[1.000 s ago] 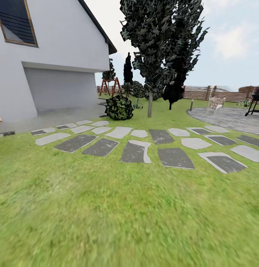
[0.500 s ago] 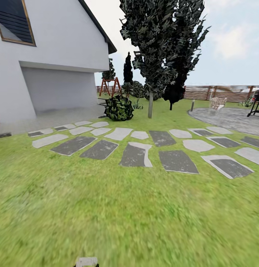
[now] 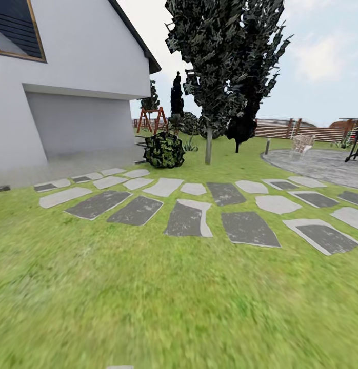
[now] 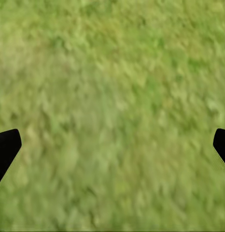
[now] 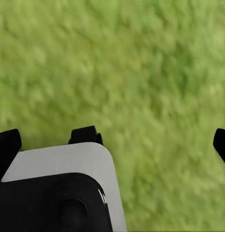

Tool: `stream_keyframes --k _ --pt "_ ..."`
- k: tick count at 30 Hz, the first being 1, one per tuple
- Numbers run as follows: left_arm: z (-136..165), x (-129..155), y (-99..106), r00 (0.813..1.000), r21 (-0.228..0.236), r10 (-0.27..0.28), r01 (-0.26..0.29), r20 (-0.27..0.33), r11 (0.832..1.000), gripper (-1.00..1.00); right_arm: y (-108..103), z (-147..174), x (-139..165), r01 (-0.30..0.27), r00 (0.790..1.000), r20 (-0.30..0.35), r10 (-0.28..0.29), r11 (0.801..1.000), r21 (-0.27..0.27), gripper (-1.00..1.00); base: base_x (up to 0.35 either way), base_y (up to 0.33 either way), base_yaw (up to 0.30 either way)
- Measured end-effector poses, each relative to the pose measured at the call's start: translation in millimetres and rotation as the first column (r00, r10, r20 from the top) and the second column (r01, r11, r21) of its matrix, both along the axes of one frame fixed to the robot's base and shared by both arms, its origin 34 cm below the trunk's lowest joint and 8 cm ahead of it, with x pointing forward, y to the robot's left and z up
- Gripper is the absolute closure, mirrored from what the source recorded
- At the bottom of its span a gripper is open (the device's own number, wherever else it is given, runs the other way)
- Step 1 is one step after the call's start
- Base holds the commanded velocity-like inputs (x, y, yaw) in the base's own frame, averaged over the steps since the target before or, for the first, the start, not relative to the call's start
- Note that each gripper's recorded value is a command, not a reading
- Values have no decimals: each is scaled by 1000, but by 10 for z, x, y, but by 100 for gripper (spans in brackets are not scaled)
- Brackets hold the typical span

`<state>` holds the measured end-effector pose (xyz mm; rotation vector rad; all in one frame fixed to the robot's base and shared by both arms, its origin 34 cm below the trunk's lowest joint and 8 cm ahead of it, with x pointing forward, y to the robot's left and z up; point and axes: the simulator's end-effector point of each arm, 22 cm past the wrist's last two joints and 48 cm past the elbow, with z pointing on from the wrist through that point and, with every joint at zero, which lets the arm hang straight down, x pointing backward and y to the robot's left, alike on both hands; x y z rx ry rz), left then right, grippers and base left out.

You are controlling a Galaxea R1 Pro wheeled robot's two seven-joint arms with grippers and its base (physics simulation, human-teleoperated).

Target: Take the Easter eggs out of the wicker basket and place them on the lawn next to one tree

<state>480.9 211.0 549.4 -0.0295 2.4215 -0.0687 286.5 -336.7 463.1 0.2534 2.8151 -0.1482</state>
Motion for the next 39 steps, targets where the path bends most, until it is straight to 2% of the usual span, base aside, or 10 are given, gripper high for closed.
stream_keyframes --k 8,26,28,29,31,33,39 --pt "-5 -6 -13 1000 -4 1 -1 -1 1000 -100 3 1 5 -2 1000 1 2 1000 0 -100 327 0 -102" --pt "-48 -70 -41 1000 -8 -1 1 -16 1000 -100 -9 15 37 -3 1000 12 3 1000 0 -100 331 0 -290" --pt "-47 -70 -40 1000 -8 -1 1 -16 1000 -100 -46 49 122 -6 999 50 6 1000 -10 -100 331 0 -300" --pt "-47 -69 -44 1000 -8 -1 1 -16 1000 -100 -69 86 208 -7 996 92 9 1000 -20 -100 331 0 -300" --pt "-46 -69 -48 1000 -9 -1 1 -16 1000 -100 -121 190 403 -6 981 193 15 999 -45 -100 331 0 -300" --pt "-46 -69 -47 1000 -8 -1 1 -16 1000 -100 -155 274 532 -3 965 261 19 998 -61 -100 331 0 -300" --pt "-46 -70 -50 1000 -9 -1 1 -15 1000 -100 -163 295 548 0 959 282 18 998 -66 -100 331 0 -300"
